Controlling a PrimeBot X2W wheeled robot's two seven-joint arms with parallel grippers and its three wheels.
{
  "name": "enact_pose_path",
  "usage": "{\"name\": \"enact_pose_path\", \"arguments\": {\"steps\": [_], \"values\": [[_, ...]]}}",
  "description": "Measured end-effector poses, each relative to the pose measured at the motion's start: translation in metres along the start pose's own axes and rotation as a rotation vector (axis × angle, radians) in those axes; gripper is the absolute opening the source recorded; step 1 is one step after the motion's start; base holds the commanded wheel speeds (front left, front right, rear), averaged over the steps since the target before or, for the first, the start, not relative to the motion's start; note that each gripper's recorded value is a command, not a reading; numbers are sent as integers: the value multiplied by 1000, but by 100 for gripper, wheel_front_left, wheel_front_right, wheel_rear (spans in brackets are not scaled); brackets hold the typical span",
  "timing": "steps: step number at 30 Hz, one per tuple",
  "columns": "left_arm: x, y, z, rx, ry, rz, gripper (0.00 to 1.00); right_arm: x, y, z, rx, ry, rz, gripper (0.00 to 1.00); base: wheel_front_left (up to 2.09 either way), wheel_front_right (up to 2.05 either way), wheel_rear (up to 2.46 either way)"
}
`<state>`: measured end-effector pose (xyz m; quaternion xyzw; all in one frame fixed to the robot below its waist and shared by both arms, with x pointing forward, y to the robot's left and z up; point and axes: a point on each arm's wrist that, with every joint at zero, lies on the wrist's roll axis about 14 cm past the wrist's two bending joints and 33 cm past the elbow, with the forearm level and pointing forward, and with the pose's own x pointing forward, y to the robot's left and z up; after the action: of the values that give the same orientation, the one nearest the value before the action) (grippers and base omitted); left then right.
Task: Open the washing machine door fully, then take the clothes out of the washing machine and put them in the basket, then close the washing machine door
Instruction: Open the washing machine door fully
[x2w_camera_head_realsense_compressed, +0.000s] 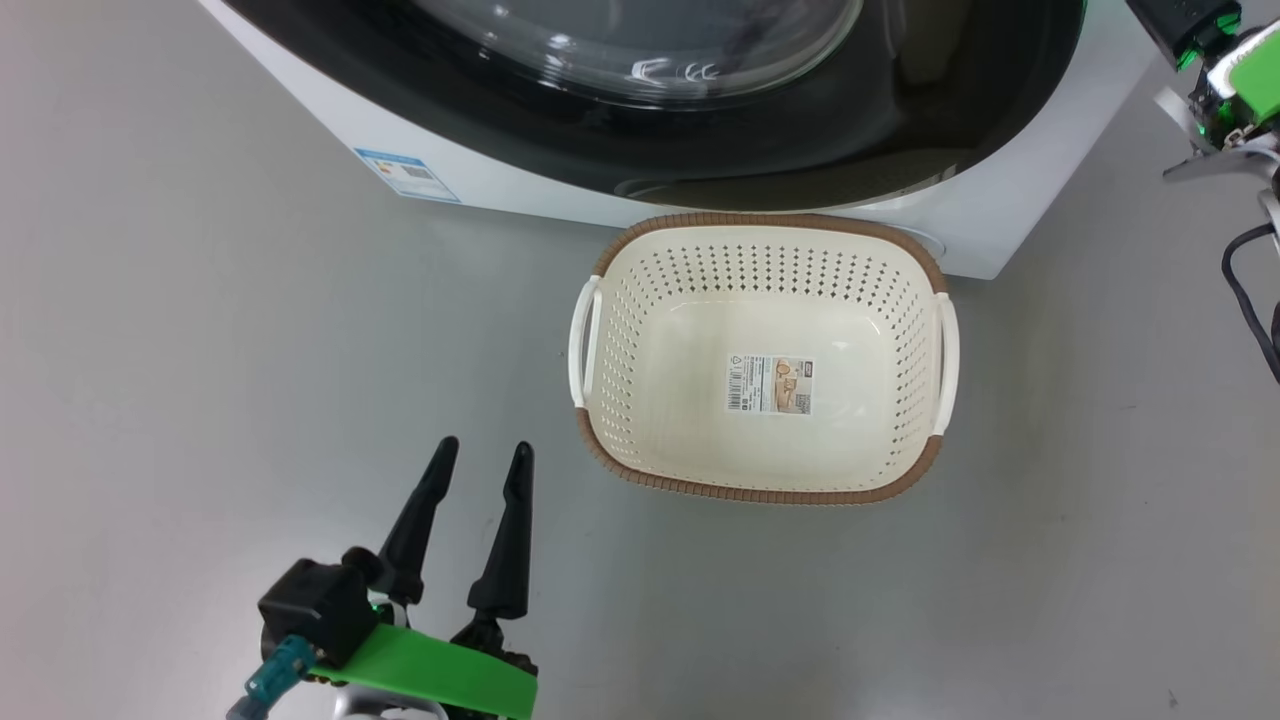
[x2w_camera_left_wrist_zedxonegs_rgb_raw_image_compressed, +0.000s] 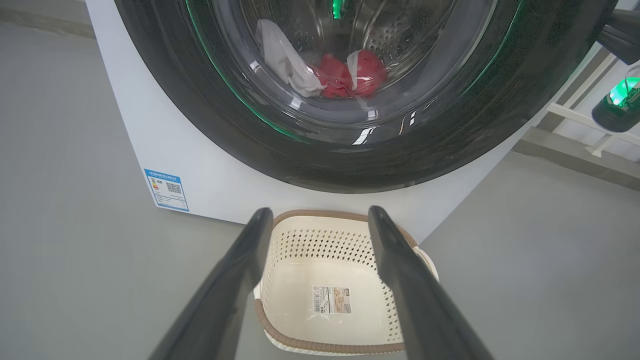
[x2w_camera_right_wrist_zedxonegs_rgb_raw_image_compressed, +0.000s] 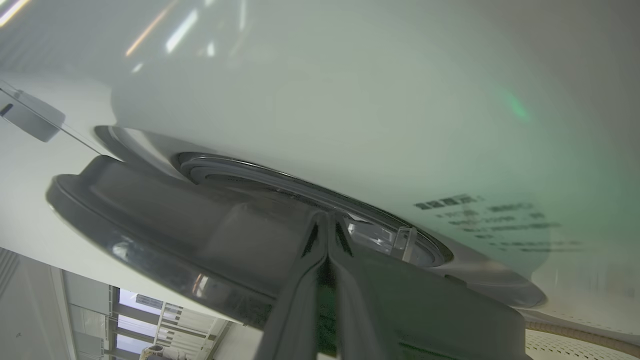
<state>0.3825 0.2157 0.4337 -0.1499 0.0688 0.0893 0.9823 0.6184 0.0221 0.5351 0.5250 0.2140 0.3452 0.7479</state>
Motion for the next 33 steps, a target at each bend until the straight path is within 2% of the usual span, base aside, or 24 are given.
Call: {"name": "enact_pose_path", "arguments": {"steps": [12, 33], "values": [[-2, 2, 2, -6, -4, 11, 100, 7, 6, -11, 12, 62, 4, 0, 0, 0, 0], [-9, -16, 33, 4, -101, -55, 100, -33, 43, -72, -9, 215, 11, 0, 0, 0, 0]]}}
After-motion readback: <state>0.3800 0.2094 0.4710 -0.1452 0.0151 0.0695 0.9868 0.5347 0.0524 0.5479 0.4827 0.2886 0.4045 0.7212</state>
